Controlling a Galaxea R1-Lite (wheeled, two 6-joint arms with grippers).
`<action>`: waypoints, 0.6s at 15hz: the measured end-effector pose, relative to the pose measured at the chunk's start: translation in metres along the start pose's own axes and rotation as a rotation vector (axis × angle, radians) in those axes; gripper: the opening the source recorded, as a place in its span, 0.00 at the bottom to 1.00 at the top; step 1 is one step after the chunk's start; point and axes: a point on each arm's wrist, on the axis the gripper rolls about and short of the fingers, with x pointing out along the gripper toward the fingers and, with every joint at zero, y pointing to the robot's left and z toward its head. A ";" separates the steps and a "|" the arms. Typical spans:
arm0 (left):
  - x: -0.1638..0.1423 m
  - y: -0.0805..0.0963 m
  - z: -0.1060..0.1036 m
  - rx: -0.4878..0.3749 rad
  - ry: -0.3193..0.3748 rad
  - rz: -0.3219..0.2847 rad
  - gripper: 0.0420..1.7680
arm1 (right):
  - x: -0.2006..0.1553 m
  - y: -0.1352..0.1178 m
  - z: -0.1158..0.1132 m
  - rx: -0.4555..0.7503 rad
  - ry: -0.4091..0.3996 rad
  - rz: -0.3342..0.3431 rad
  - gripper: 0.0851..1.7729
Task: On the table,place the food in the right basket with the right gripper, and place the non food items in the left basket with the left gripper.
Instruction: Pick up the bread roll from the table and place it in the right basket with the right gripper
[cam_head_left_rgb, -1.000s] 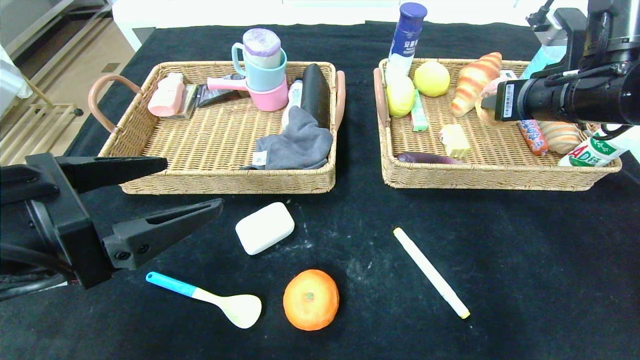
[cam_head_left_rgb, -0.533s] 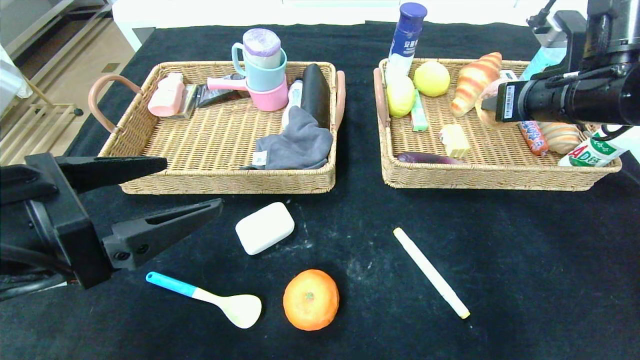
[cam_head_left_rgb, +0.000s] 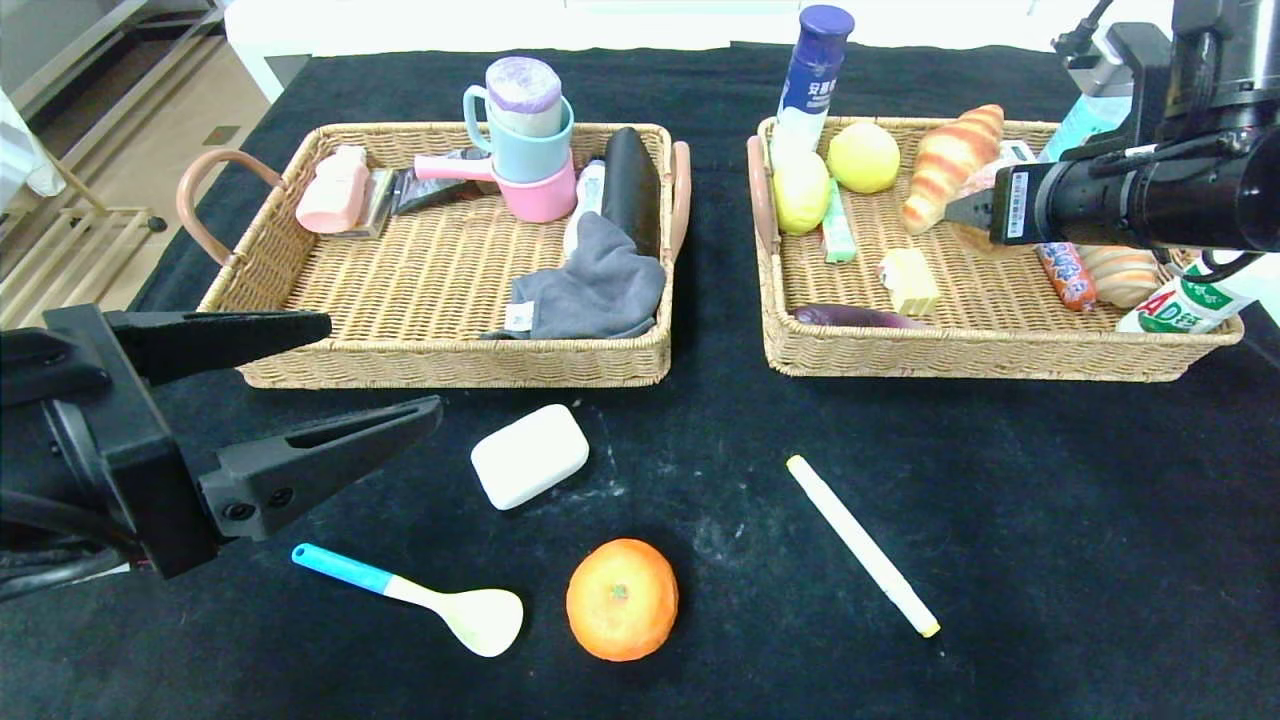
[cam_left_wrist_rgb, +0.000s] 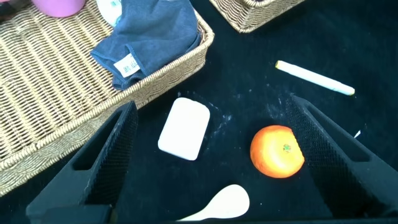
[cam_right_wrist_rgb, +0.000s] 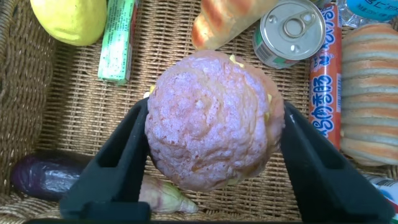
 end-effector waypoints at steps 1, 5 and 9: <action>0.000 0.000 0.000 0.000 -0.001 -0.001 0.97 | 0.000 0.000 0.000 0.001 -0.001 -0.001 0.78; -0.001 0.000 0.000 0.001 -0.003 0.000 0.97 | 0.000 0.000 0.000 0.003 -0.001 0.000 0.85; -0.001 0.000 0.001 0.000 -0.004 0.002 0.97 | 0.001 0.000 0.000 0.002 0.001 0.001 0.90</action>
